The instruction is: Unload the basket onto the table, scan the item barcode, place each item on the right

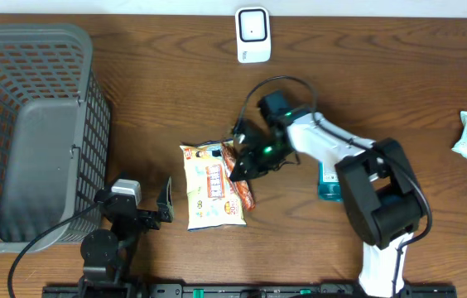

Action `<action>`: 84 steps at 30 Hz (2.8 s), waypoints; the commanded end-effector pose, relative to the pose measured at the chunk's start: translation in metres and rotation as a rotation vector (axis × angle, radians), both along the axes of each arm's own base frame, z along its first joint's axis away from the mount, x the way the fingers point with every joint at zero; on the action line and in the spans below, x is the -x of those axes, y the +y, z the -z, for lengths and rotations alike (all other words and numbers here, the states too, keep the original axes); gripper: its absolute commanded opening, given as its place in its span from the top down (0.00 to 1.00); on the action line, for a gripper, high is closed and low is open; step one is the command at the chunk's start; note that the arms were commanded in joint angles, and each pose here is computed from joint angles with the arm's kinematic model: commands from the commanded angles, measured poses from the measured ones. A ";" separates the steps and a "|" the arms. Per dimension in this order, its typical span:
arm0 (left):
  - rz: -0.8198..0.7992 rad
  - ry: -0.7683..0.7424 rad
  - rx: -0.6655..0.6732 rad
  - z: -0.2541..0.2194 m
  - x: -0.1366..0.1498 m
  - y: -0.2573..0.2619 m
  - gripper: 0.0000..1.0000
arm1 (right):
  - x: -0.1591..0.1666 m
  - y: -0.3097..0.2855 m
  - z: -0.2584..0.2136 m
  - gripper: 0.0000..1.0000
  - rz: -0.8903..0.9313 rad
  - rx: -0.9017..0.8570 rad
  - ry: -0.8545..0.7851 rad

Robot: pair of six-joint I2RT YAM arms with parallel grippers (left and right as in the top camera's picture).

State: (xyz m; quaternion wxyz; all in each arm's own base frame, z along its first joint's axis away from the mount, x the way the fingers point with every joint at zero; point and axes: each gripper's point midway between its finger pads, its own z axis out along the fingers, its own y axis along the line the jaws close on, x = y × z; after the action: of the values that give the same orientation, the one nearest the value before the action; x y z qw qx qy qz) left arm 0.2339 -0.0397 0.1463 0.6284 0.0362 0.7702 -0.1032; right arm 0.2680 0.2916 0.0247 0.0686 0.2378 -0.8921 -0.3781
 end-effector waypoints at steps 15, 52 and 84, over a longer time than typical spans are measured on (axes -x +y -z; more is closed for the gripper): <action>-0.003 0.032 -0.015 0.012 0.001 0.001 0.02 | -0.040 -0.010 -0.043 0.05 0.095 0.403 -0.288; -0.003 0.032 -0.015 0.012 0.001 0.001 0.02 | 0.010 -0.014 -0.025 0.16 0.165 0.875 -0.597; -0.003 0.032 -0.015 0.012 0.001 0.001 0.02 | 0.033 -0.023 0.006 0.23 0.089 0.947 -0.609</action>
State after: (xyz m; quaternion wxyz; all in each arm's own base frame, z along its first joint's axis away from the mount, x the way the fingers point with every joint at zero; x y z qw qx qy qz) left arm 0.2339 -0.0398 0.1463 0.6284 0.0363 0.7702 -0.1033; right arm 0.2348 0.2753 0.0263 -0.1070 0.2457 -0.9552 0.1253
